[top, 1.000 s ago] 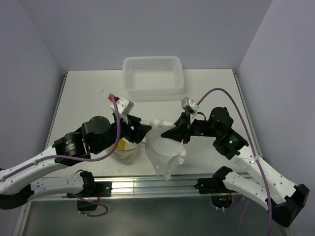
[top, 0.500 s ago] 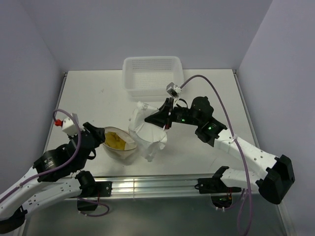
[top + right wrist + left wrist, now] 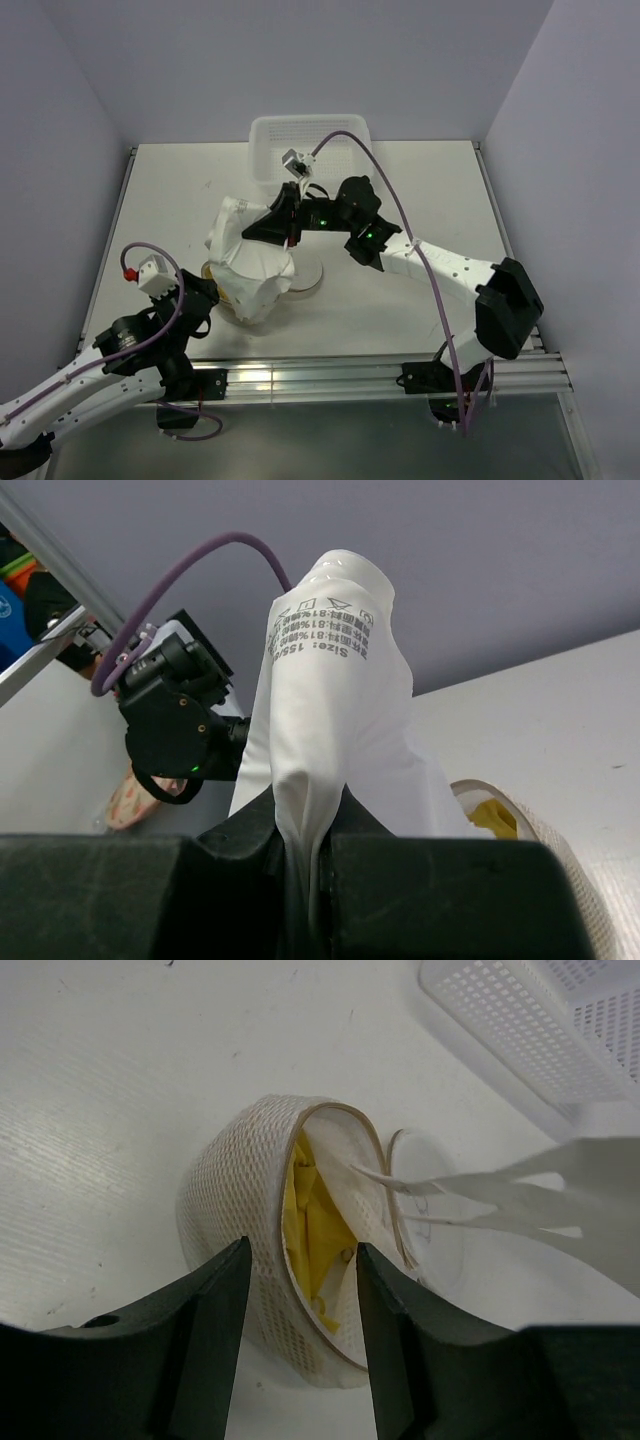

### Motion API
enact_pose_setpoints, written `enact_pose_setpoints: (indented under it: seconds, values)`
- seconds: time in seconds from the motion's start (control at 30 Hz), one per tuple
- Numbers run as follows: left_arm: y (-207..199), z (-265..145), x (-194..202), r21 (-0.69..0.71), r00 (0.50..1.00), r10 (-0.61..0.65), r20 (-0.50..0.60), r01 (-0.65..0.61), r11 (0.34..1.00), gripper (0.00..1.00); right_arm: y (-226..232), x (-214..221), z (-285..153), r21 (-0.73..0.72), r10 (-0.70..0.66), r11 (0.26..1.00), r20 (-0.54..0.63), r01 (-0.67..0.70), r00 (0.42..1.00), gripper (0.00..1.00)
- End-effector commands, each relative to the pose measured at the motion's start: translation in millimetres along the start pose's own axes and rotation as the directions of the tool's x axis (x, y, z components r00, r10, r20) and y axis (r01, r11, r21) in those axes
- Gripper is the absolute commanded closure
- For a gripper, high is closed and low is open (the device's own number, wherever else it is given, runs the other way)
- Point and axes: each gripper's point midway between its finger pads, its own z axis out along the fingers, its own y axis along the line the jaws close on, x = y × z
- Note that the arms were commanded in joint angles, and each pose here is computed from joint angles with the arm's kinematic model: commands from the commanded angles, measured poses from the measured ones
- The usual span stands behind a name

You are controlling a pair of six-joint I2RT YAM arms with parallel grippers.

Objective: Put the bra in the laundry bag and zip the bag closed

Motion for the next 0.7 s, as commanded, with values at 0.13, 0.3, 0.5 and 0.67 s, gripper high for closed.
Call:
enact_pose_setpoints:
  seconds: [0.13, 0.3, 0.5, 0.67]
  values:
    - [-5.3, 8.8, 7.1, 0.018, 1.0, 0.003, 0.013, -0.003, 1.0, 0.53, -13.3, -9.7, 27.3, -0.054, -0.025, 0.998, 0.017, 0.026, 1.0, 1.0]
    - [-9.8, 8.8, 7.2, 0.033, 1.0, 0.018, 0.01, -0.018, 0.999, 0.71, -43.6, -2.4, 37.5, 0.017, -0.041, 0.999, 0.002, 0.041, 0.999, 1.0]
    - [-13.2, 10.8, 11.5, 0.041, 0.999, 0.045, 0.0, -0.045, 0.998, 0.63, -71.6, 8.9, 48.2, 0.046, -0.008, 0.999, -0.009, 0.008, 1.0, 1.0]
    - [-15.4, 11.5, 16.3, 0.038, 0.997, 0.069, -0.022, -0.068, 0.997, 0.71, -81.5, 5.6, 55.1, 0.056, -0.051, 0.997, -0.001, 0.051, 0.999, 1.0]
